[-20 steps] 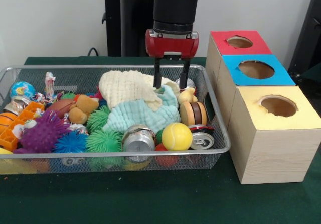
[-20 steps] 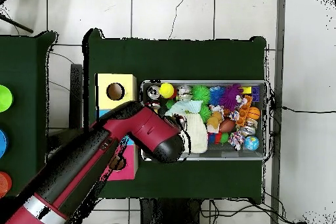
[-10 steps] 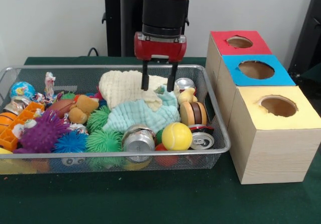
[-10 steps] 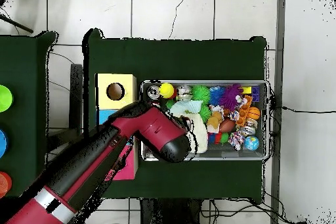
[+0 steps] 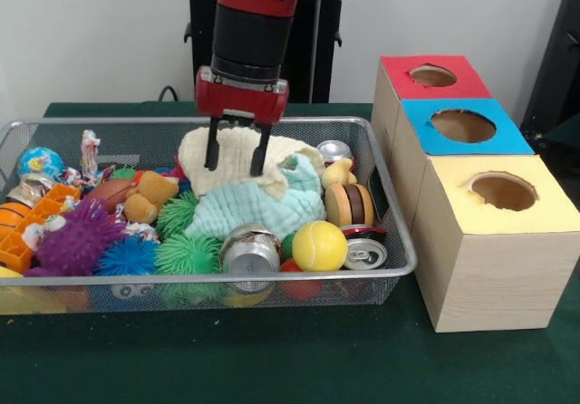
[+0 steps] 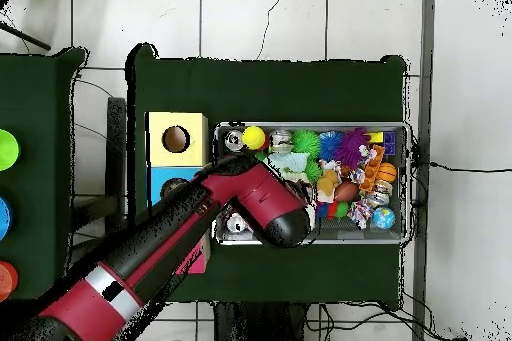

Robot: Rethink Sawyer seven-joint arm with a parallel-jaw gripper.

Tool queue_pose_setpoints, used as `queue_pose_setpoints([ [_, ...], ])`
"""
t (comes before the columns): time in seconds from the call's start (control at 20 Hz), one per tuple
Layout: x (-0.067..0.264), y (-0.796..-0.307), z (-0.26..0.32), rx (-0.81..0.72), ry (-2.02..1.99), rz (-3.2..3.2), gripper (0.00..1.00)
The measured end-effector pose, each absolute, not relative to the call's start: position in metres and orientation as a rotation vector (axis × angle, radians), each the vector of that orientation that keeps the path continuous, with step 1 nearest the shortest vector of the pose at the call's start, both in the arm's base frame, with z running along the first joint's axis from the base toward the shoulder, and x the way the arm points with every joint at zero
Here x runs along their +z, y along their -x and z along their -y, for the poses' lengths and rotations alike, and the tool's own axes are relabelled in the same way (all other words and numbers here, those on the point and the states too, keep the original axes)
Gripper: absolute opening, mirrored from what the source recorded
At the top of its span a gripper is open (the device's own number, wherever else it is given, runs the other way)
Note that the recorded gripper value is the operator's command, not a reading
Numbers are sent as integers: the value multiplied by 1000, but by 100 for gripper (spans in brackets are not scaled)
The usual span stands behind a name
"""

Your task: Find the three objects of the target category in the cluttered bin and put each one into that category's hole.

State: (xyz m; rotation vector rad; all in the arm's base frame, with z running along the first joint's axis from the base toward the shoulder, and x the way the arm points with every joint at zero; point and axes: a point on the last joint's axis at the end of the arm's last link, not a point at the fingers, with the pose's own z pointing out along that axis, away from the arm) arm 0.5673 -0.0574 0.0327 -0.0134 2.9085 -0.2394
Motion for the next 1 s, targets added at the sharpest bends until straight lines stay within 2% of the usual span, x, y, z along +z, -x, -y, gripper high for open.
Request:
queue_pose_setpoints([
  [0.4, 11, -558, 85, -252, -83, -2907, 100],
  [0.8, -33, -545, 87, -123, -240, -2890, 100],
  [1.0, -32, -548, 89, -90, -276, -2874, 100],
])
